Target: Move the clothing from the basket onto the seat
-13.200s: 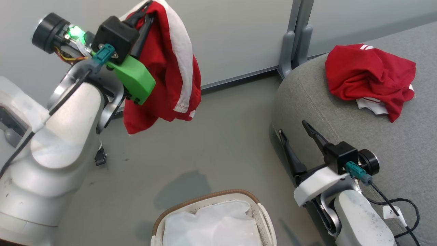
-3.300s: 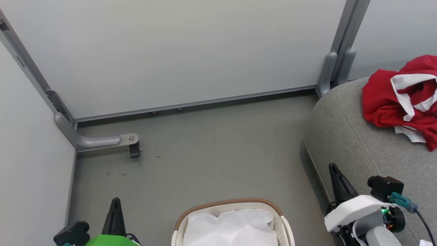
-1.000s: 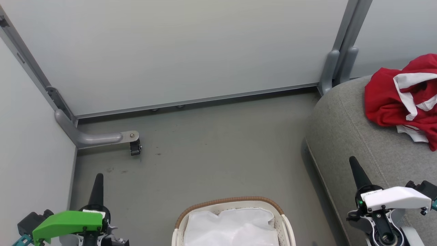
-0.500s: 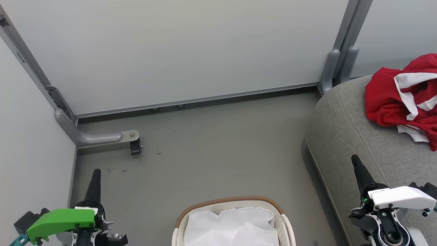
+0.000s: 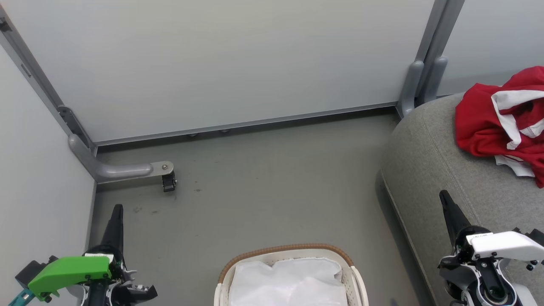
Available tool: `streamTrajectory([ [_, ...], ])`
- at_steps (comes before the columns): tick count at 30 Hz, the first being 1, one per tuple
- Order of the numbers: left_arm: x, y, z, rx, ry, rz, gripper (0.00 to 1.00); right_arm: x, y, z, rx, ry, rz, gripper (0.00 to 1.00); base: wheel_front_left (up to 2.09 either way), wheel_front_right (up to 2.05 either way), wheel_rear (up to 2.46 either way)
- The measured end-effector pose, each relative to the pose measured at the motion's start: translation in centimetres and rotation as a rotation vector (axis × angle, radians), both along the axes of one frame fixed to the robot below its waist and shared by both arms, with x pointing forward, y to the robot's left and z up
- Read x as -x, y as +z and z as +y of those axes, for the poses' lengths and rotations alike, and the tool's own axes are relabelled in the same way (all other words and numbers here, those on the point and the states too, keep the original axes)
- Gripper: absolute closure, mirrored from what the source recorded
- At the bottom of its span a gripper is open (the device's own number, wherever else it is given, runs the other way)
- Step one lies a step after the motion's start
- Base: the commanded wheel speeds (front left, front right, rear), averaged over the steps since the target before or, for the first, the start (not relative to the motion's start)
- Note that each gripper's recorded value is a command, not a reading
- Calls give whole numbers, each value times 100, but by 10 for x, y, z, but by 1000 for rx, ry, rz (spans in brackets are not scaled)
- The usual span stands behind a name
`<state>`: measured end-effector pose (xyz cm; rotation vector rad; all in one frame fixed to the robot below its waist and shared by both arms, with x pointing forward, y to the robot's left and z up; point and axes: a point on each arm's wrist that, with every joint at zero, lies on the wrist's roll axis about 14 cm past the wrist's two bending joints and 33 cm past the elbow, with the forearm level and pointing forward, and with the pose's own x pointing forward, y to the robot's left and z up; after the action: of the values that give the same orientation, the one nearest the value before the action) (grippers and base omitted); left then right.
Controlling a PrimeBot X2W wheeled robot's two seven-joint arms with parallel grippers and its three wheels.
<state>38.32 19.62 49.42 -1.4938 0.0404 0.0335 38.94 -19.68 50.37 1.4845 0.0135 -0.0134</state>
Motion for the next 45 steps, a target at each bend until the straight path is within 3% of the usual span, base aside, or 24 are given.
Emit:
streamTrajectory([
  [14, -4, 9, 3, 81, 5, -32, 100, -1, 4, -2, -92, 1, -17, 100, 0, 0, 0],
  [45, -4, 9, 3, 81, 5, -36, 100, -1, 4, -2, -92, 1, -18, 100, 0, 0, 0],
])
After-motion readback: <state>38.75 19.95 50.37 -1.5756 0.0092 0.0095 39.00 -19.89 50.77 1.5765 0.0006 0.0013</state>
